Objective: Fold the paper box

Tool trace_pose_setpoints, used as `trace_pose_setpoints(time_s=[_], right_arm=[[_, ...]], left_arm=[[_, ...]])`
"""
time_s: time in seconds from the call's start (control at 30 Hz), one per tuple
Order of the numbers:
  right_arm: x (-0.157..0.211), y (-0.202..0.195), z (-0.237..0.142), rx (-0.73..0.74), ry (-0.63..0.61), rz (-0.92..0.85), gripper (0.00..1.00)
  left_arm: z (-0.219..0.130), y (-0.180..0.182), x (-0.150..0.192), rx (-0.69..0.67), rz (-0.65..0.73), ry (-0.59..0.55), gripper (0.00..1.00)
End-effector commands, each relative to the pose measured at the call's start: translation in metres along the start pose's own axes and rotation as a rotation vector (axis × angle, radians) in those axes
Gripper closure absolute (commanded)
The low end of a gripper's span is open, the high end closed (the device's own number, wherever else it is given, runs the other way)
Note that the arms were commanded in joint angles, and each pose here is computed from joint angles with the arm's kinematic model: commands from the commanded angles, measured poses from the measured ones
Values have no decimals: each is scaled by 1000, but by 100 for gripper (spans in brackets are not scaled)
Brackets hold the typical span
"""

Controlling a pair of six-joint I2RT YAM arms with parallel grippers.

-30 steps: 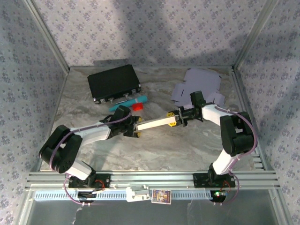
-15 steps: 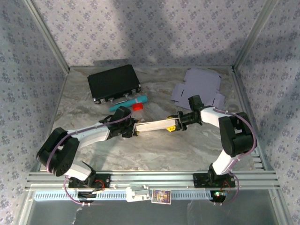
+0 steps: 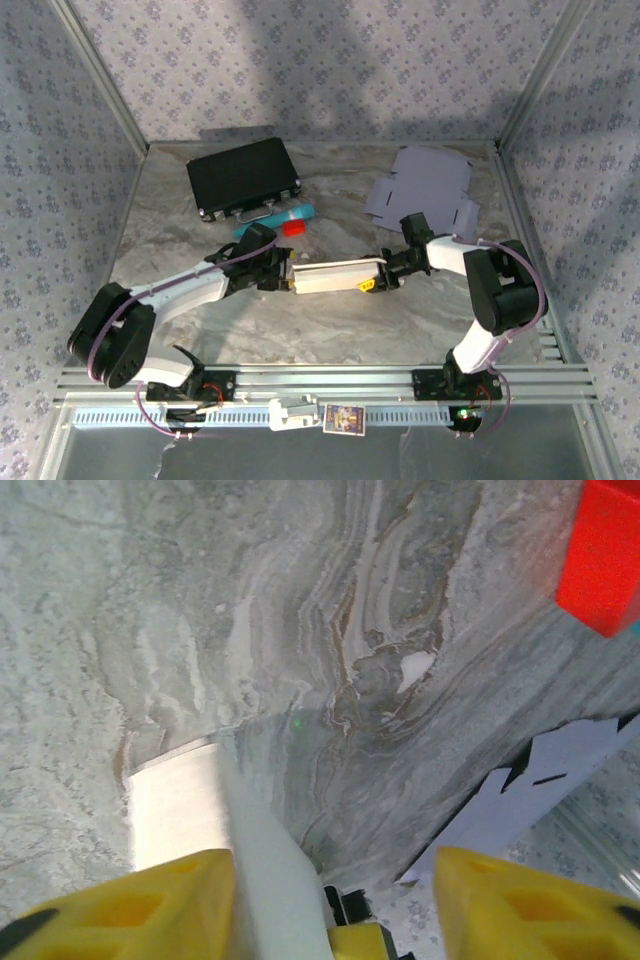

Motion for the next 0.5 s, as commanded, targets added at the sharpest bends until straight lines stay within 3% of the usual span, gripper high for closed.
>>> trace_pose_setpoints(time_s=[0.0,0.1,0.17,0.23,0.3,0.33,0.4,0.47], right_arm=[[-9,-10,0,22,-59,87,60],[-10,-8,-3,26,-65,78,62],[-10,-8,-6,33,-69,77,63],[-11,-7,-8,29,-73,74,65],[-11,-5,-9,29,-73,71,65],[-10,-4,-10,30,-73,66,66],[-10,-1,-11,29,-74,59,66],[-8,0,-11,32,-72,53,67]], left_arm=[[-26,0,-7,0,-233,-76,35],[-62,-5,-24,-23,-82,-175,34],[-84,-17,-33,-28,106,-216,37],[-95,-44,-30,34,362,-165,49],[-92,-80,-1,153,816,-23,57],[-93,-88,21,124,1066,55,58],[-88,-77,59,-47,1484,181,54],[-88,-61,96,-203,1900,218,48]])
Point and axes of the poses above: each hand's point on the last joint's axis, 136 mm out from that joint toward the fingers, its own z axis out along the fingers, its own y axis along the line the jaws close on, x = y × z, the point moved 7 cm from there along -z, back along the fingers, and after that the axes turned 2 degrees about -z, right-handed, at the moved point
